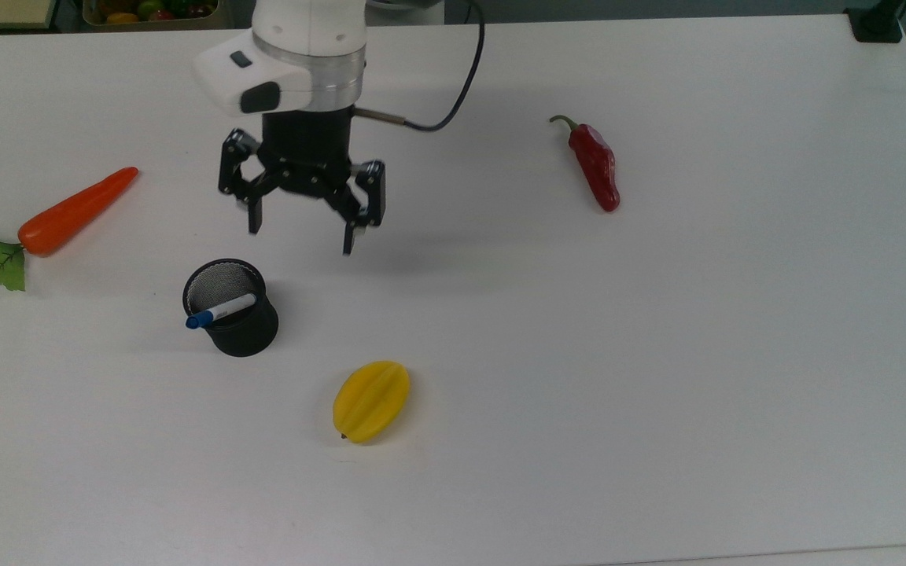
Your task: Place marker
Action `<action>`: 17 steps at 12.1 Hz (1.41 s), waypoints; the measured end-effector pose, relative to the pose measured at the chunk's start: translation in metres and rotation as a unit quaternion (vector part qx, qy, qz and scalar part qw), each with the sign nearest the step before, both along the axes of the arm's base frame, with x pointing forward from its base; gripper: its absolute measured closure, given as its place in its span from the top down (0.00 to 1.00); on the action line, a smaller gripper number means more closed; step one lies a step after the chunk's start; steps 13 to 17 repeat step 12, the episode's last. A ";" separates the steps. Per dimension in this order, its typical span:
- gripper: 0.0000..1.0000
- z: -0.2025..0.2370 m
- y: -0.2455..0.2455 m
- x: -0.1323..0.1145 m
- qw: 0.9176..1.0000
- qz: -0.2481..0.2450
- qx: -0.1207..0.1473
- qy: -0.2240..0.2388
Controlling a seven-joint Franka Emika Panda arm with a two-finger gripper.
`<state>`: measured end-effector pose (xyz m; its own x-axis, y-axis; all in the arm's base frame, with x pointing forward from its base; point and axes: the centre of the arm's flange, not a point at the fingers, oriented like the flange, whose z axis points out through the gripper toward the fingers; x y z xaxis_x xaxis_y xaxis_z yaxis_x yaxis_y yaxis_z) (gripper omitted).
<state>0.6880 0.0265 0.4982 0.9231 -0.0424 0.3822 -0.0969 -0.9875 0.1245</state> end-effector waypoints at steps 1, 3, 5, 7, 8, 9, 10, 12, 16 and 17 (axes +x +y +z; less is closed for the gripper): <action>1.00 0.003 0.005 -0.011 0.999 0.019 -0.012 0.042; 1.00 0.018 0.016 -0.035 0.993 0.043 -0.019 0.104; 1.00 0.039 0.022 -0.055 0.990 0.049 -0.008 0.134; 1.00 0.063 0.024 -0.083 0.984 0.048 0.002 0.174; 1.00 0.068 0.024 -0.090 0.982 0.048 0.002 0.184; 1.00 0.073 0.024 -0.097 0.981 0.047 0.004 0.190; 1.00 0.076 0.024 -0.102 0.980 0.047 0.006 0.193; 1.00 0.075 0.023 -0.105 0.979 0.046 0.007 0.197; 1.00 0.075 0.023 -0.105 0.979 0.046 0.007 0.197; 1.00 0.075 0.023 -0.105 0.979 0.046 0.007 0.197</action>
